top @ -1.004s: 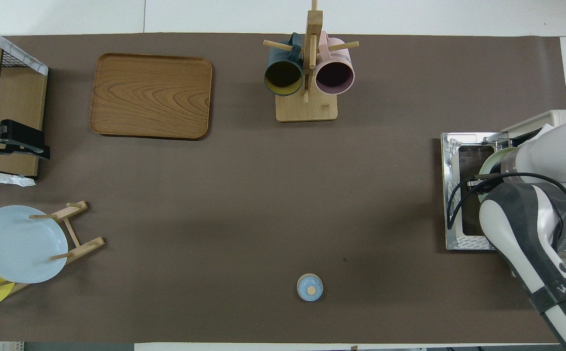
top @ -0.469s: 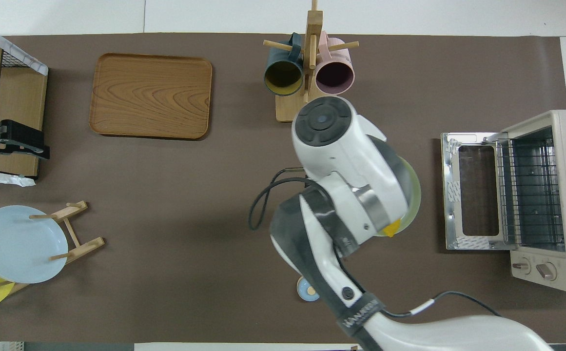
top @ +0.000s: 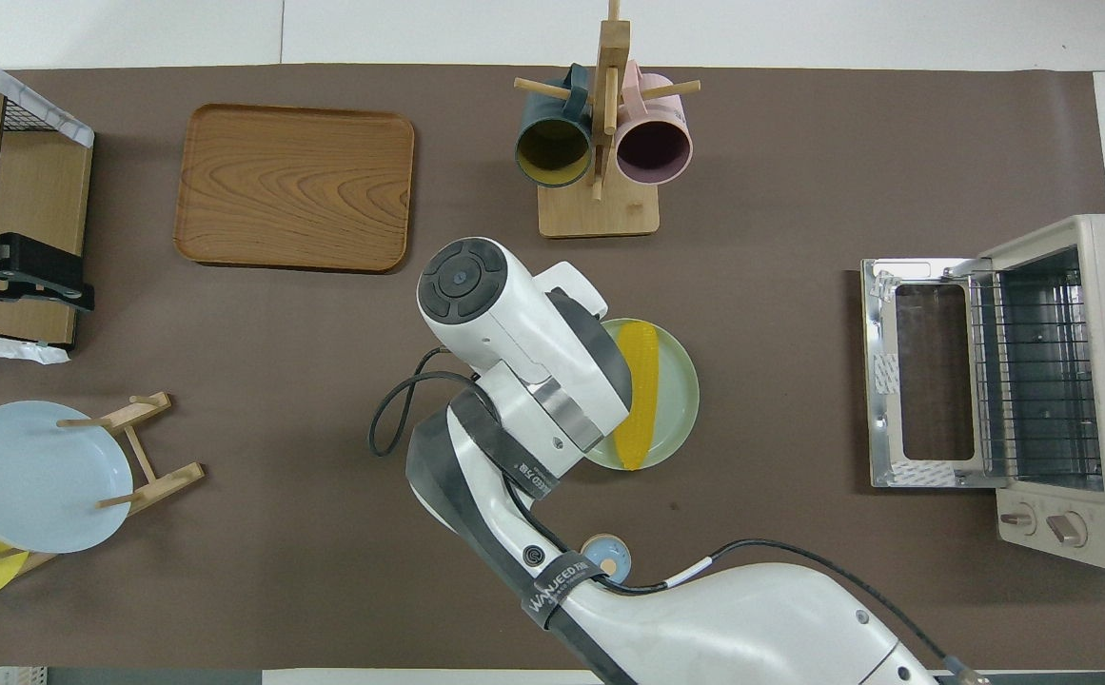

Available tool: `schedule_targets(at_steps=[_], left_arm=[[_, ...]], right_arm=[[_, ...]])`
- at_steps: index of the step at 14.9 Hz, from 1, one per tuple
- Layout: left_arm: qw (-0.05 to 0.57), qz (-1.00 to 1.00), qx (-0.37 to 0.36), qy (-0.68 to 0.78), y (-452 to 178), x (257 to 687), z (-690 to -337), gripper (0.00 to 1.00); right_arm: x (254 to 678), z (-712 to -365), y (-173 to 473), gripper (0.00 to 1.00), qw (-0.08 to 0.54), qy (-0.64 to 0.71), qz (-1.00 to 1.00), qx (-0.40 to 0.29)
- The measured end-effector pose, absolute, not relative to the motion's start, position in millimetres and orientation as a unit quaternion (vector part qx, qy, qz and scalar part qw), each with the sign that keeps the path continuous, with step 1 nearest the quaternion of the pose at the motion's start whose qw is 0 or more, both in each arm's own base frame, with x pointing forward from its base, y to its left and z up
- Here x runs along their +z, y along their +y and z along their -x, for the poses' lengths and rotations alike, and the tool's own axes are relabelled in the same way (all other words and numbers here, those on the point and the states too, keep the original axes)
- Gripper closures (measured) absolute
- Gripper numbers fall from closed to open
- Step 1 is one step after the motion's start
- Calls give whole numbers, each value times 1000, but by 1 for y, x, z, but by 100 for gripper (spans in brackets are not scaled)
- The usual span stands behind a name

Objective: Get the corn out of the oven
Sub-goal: 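Pull the plate out and lower it onto the table center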

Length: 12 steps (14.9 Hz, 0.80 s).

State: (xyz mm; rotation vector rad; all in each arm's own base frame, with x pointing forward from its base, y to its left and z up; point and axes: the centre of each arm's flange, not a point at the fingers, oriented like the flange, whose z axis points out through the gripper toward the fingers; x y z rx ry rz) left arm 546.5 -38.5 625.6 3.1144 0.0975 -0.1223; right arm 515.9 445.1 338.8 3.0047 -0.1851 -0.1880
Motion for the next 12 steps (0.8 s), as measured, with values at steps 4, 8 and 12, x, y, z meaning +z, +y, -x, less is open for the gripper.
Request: schedule_targets(at_steps=[4,8,12], left_arm=[[12,-999,-39,31,-39,626,-546,0],[12,-999,-39,31,-39,626,-546,0],[11,-999,-41,31,-39,624,-546,0]], right_arm=[[327,-512,452,92,8,-122,-990,-74],[346,-513,457,70,-15,-133,-989,-60],[386,-527,413,66,35,-115,-992,-45]])
